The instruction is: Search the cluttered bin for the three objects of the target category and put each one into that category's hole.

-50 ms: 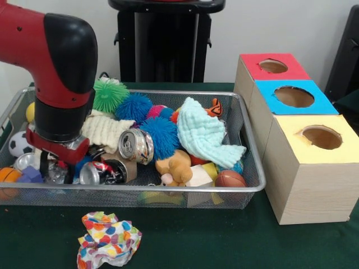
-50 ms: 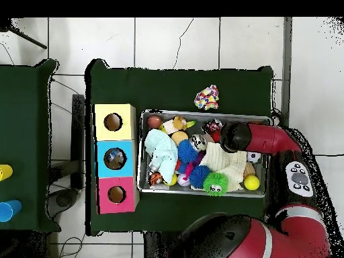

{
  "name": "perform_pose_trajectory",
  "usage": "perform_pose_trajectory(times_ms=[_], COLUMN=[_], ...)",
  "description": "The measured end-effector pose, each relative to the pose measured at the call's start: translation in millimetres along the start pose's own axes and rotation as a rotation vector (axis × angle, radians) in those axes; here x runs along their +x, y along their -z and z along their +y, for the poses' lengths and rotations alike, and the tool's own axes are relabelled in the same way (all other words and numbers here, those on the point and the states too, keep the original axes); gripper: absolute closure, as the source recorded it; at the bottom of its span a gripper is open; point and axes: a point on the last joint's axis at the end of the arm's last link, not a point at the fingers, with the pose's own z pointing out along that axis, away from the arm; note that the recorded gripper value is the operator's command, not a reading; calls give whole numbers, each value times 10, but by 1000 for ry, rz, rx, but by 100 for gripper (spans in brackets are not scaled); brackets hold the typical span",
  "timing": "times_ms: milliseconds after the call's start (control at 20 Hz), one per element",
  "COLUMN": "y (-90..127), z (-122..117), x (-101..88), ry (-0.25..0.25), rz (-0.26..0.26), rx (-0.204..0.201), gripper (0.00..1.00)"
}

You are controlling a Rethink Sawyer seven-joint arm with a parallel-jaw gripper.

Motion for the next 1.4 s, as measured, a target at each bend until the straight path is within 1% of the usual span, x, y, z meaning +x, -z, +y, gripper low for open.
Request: perform_pose_trajectory(times_ms=[50,100,300,550,700,1000,1300,1400], y=[5,4,0,-50,-54,-23,38,72], z=[-13,-47,-98,-244,-277,-274,-236,-194], x=[-7,-4,-12,-44,-70,-63,28,87], ry=[-3,-8,-18,-57,-70,-69,-60,-54], rz=[14,35,46,58,57,56,70,79], rx=[4,11,10,-16,-29,-33,-38,-46], gripper=[0,100,100,100,100,100,100,100])
